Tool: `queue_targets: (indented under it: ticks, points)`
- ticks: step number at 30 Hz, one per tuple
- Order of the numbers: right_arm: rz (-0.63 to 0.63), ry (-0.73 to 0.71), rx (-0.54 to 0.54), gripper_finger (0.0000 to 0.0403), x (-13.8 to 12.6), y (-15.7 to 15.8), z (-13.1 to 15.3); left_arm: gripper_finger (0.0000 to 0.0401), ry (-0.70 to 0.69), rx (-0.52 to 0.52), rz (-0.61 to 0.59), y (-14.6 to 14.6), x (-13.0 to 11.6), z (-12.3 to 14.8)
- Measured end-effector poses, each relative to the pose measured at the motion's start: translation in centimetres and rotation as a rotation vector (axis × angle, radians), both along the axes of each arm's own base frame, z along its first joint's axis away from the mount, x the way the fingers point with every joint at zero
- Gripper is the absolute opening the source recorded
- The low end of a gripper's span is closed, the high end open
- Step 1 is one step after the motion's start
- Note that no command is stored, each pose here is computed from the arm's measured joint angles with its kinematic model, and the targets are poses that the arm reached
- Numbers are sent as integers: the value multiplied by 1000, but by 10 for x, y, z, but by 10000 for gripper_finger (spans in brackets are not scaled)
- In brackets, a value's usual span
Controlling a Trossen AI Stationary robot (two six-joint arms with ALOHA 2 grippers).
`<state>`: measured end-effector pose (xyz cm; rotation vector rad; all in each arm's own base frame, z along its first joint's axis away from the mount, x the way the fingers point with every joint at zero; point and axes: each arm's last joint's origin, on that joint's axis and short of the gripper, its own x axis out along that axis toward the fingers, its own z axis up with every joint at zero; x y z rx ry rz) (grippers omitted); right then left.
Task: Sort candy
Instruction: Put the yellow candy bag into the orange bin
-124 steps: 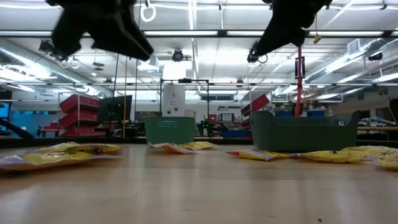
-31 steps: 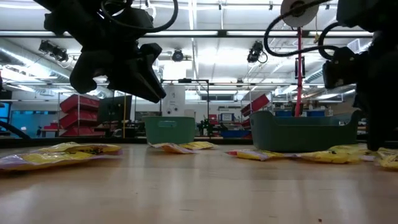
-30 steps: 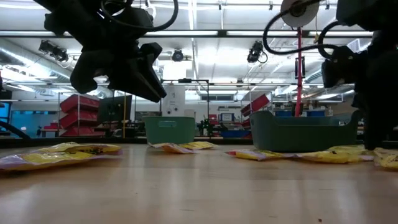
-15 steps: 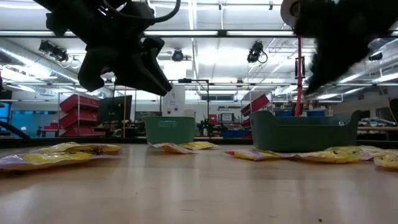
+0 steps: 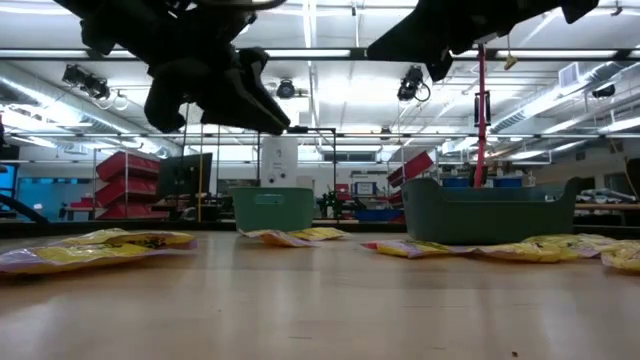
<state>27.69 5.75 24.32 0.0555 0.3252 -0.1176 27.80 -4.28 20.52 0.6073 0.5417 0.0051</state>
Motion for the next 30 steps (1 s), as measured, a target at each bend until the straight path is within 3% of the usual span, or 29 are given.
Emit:
queue_targets:
  ticks: [9,19,25,30]
  points:
    - [-2,-2,25,0,0,1,0,107,94,-71,59,1,-6,-9]
    - [-27,-8,72,0,0,0,1,107,114,-69,61,1,-7,-11]
    - [-84,139,124,0,-4,-2,-8,107,175,-39,83,3,-11,-15]
    - [-142,302,117,0,-6,-6,4,107,210,-38,91,3,-14,-18]
